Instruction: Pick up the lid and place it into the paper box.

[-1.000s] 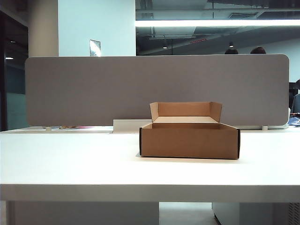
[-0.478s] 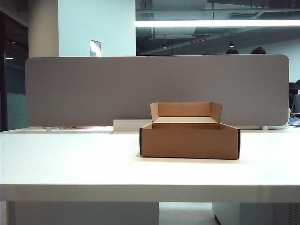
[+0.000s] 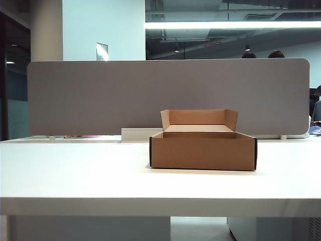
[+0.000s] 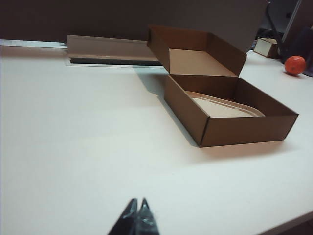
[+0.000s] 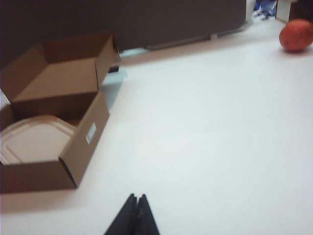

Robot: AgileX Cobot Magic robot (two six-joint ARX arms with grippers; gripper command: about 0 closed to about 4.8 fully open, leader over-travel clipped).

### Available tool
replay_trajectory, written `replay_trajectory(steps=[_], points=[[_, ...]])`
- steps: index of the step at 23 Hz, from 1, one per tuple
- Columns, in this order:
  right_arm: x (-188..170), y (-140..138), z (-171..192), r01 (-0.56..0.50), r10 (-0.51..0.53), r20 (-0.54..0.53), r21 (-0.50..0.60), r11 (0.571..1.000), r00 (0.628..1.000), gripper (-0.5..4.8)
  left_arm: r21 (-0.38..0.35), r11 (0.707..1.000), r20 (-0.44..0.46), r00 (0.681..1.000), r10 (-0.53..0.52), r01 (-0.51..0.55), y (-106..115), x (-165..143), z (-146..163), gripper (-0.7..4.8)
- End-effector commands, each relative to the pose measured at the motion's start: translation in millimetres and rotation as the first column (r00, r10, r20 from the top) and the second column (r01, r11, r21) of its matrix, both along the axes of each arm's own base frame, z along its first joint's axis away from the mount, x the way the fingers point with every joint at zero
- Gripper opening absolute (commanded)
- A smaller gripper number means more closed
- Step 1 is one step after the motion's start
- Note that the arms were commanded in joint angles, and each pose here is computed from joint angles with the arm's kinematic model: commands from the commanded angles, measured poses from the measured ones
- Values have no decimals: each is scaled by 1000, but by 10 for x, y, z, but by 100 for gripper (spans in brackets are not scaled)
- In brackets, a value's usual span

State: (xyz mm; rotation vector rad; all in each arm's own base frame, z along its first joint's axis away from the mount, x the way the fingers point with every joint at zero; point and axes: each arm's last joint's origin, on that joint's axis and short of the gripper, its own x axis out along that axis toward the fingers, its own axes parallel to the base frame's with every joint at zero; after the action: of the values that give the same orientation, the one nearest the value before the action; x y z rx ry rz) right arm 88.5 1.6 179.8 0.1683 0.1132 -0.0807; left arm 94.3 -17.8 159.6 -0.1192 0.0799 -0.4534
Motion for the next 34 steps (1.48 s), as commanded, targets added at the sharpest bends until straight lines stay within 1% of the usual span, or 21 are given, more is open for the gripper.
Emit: replay_trajectory(steps=[1,7,14,18,19,22,24,26,29,34], points=[[30,0,-86,6,-6,6,2,1000,1000,-5,0,1000,16,1000,8,-8,4,1,23,-5],[77,2,-255,7,-7,0,1,1000,1000,-5,0,1000,15,1000,8,-8,4,1,23,-5],[81,1,-282,8,-8,-10,-33,999,1000,-5,3,1000,17,1000,9,-9,4,1,23,-5],[80,-13,-285,54,-54,-12,-39,998,998,-5,9,997,19,997,70,-70,21,8,21,-5],[80,-13,-287,55,-55,-13,-40,998,998,-5,10,995,19,995,95,-95,27,11,21,-5],[79,-13,-292,50,-52,-20,-58,997,998,-5,13,993,20,993,120,-121,34,13,21,-5],[80,-8,-292,33,-35,-21,-73,997,999,-5,15,992,21,992,124,-125,36,14,21,-5],[81,3,-289,-8,6,-19,-87,996,1000,-5,32,990,29,991,134,-135,39,15,21,-5],[82,19,-285,-62,61,-17,-108,992,998,-5,35,990,30,991,134,-135,39,15,21,-5],[83,30,-285,-104,102,-19,-120,987,995,-5,35,990,30,991,134,-135,39,15,21,-5]])
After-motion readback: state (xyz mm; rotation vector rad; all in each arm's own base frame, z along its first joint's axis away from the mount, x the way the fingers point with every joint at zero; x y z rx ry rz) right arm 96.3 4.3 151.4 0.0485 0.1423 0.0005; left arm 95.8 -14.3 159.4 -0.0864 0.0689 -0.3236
